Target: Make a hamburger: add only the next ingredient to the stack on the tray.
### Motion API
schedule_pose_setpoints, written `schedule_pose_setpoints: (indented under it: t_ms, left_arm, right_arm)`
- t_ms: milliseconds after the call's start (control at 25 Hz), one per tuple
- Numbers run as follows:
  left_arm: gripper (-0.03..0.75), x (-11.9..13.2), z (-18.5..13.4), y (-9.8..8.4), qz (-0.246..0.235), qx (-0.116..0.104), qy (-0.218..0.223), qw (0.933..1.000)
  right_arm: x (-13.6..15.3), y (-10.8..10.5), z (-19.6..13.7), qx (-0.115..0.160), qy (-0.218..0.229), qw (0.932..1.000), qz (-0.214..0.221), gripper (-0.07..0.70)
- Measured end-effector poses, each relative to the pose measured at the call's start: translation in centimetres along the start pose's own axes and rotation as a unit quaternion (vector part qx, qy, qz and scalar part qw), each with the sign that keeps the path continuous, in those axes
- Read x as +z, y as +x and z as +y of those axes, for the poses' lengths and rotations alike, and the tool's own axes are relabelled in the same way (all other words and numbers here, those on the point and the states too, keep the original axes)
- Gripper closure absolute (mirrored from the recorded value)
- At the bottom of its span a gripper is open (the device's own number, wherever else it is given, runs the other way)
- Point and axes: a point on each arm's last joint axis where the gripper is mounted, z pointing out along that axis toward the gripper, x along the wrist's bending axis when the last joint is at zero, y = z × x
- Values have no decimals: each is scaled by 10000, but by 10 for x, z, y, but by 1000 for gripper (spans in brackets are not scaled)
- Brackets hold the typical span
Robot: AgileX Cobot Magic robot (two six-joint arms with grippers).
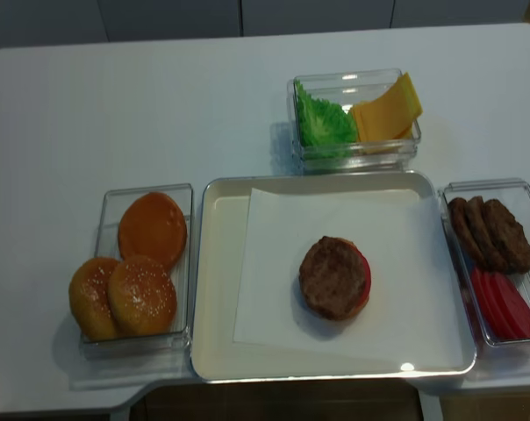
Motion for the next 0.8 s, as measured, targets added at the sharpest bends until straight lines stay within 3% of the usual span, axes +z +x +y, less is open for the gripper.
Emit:
schedule_pose_setpoints:
  t_ms: [200, 800]
  left_arm:
    - [365, 0, 0, 0, 0, 0, 0, 10000]
    - [365, 0, 0, 0, 0, 0, 0, 10000]
  right_arm:
    - [5, -1, 3, -8, -228, 9997, -53, 122]
    - [11, -3, 2, -23, -282, 9995, -109, 122]
